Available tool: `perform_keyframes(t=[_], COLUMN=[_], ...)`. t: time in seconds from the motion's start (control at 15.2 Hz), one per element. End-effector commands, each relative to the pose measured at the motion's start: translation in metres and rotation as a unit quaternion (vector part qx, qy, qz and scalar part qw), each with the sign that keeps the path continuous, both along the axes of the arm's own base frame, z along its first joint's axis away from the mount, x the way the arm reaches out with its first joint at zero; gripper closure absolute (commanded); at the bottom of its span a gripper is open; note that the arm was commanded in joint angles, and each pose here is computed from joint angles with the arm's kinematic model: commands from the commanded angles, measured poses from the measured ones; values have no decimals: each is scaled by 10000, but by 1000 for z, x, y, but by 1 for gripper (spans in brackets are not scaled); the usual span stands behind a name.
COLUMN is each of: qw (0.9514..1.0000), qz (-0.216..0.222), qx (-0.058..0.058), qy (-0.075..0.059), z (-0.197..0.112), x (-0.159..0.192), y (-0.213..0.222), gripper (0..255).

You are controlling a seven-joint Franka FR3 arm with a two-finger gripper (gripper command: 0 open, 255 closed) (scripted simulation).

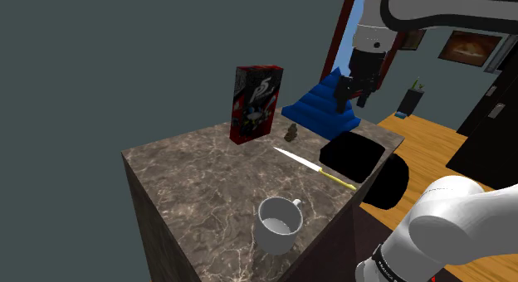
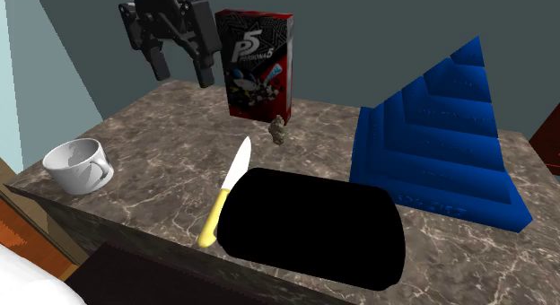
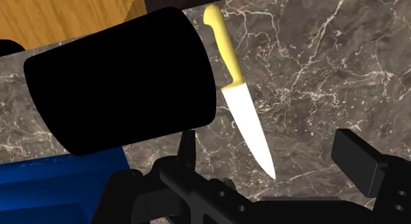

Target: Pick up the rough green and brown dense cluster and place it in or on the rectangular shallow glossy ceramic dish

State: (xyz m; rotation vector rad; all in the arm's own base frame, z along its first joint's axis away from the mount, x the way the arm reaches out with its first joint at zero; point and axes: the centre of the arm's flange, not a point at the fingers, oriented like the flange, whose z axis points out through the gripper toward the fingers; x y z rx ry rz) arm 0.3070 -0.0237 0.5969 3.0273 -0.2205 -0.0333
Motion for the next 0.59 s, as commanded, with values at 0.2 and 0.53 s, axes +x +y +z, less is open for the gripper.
perform_keyframes(t=[0.2, 0.53], qw=[9999, 9992], qz=[85, 226], qx=[-116, -309], qy=[-44, -117], z=[-26, -70], x=[27, 74], y=[-3, -9], gripper=[0, 0])
